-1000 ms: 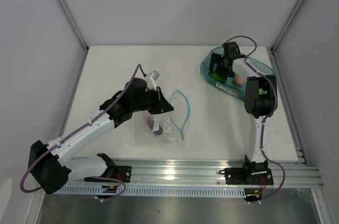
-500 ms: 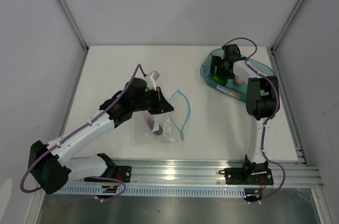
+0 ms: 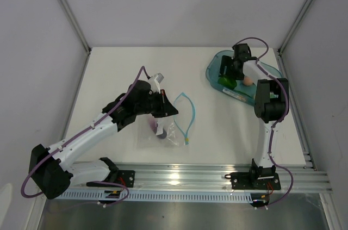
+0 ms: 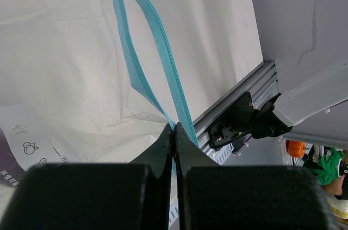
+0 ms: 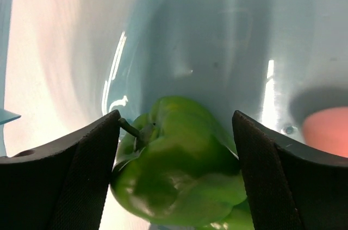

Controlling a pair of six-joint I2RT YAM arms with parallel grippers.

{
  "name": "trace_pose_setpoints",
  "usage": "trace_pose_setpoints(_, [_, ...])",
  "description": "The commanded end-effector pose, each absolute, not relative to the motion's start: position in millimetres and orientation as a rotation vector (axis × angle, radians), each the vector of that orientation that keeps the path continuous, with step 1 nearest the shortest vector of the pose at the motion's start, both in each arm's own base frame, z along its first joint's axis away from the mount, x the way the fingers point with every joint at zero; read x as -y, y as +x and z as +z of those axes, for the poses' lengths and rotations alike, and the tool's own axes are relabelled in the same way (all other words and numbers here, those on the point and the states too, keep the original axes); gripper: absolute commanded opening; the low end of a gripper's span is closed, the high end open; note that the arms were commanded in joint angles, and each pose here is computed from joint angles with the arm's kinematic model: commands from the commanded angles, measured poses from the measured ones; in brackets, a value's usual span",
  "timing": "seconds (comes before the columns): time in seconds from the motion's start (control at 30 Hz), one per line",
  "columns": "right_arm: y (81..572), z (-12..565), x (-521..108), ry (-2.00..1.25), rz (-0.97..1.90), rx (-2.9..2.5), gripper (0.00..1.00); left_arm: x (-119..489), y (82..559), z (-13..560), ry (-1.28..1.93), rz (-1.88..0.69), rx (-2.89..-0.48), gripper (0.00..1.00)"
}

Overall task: Place the food in the zip-top bag and seal the zipper
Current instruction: Pick up the fake vegetable from the bin.

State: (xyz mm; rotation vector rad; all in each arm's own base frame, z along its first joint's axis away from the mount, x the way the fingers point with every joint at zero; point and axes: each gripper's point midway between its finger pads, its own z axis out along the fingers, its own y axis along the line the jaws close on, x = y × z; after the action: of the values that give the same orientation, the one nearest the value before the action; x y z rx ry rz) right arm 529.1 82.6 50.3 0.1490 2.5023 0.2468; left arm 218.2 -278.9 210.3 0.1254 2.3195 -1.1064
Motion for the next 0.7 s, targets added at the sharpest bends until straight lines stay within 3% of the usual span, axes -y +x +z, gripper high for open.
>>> trace_pose_setpoints(0.0, [540, 71, -68, 0.191, 0.233, -2.468, 0.16, 277, 219, 221, 0.121, -1.128, -2.284, 0.01])
trace_pose_setpoints(0.13, [547, 84, -62, 0.211, 0.229, -2.447, 0.03, 276, 219, 220, 0.118, -1.126, -2.28, 0.01])
trace_pose_setpoints(0.2, [549, 93, -60, 0.216, 0.222, -2.428, 0.06, 278, 219, 218, 0.12, -1.13, -2.286, 0.01])
trace_pose_setpoints(0.23, [549, 100, -58, 0.217, 0.218, -2.412, 0.11, 278, 219, 218, 0.125, -1.131, -2.287, 0.01])
trace_pose_setpoints(0.27, [550, 104, -58, 0.216, 0.22, -2.403, 0.25, 279, 219, 219, 0.125, -1.133, -2.287, 0.01])
trace_pose_setpoints(0.37, [547, 117, -55, 0.22, 0.209, -2.391, 0.51, 278, 219, 219, 0.126, -1.134, -2.281, 0.0])
trace_pose_setpoints(0.5, [540, 134, -53, 0.217, 0.202, -2.366, 0.56, 278, 218, 219, 0.128, -1.14, -2.277, 0.01])
trace_pose_setpoints(0.67, [531, 146, -50, 0.212, 0.181, -2.377, 0.73, 278, 217, 219, 0.136, -1.152, -2.273, 0.0])
